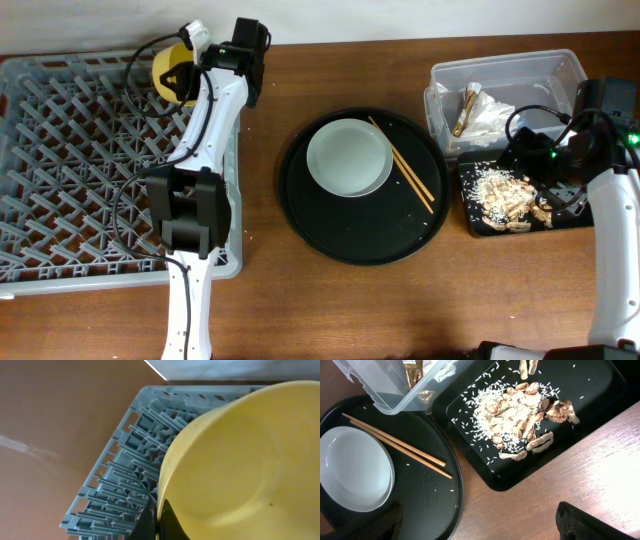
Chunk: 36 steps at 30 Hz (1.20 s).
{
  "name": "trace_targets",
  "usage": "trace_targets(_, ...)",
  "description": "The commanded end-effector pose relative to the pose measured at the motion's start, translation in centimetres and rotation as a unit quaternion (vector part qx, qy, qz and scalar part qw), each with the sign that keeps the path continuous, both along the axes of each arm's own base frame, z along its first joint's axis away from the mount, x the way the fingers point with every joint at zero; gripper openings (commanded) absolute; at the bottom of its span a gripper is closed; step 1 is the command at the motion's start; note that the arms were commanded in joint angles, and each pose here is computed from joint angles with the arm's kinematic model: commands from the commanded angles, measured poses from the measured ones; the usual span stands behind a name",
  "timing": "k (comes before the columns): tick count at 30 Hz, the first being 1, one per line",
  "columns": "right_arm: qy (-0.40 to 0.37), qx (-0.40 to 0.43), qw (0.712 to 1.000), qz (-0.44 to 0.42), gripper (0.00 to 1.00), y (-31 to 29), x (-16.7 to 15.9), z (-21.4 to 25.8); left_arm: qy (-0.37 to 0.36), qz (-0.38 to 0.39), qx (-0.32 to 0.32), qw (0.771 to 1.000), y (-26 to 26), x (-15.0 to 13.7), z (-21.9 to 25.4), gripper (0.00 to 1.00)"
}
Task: Sort waste into correct bins and load items into the dishwasher rack
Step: 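Lift the yellow bowl with the left gripper and stand it in the rack's back row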
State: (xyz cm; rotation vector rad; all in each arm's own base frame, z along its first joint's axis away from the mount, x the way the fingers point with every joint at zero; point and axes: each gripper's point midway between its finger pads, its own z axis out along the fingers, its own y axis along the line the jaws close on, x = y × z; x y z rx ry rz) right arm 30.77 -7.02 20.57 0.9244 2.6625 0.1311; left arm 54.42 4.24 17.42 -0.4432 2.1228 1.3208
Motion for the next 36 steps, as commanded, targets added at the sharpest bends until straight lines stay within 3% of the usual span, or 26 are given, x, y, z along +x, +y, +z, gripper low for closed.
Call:
trace_targets(1, -0.002, -0.01, 1.0, -0.003, 0.98, -0.4, 0.0, 0.3, 0.033, -0.019, -0.054, 0.998, -1.1, 0.0, -2.5, 0.01)
trace_targets(5, -0.002, -0.011, 1.0, -0.003, 0.98, -0.4, 0.0, 0.3, 0.038, -0.017, -0.045, 0.998, -0.9, -0.3, -2.3, 0.0)
trace_targets(8, 0.0, -0.01, 1.0, -0.003, 0.98, -0.4, -0.1, 0.2, 0.016, 0.006, 0.033, 0.999, 0.3, -0.6, 0.3, 0.0)
trace_targets(12, -0.002, -0.011, 1.0, -0.003, 0.98, -0.4, 0.0, 0.3, 0.006, 0.018, 0.087, 0.996, 0.4, -0.9, 2.1, 0.0)
trace_targets(21, 0.0, -0.014, 1.0, 0.006, 0.99, -0.4, 0.0, 0.2, -0.023, -0.002, 0.108, 0.994, -2.8, -0.6, 3.0, 0.0)
trace_targets(26, 0.001, -0.017, 1.0, 0.005, 0.98, -0.5, 0.0, 0.1, -0.028, 0.011, 0.153, 0.988, -2.5, -0.8, 4.0, 0.0)
trace_targets(36, 0.0, -0.017, 1.0, 0.005, 0.98, -0.5, 0.1, 0.1, -0.023, 0.009, 0.149, 0.989, -2.6, -0.5, 2.5, 0.0)
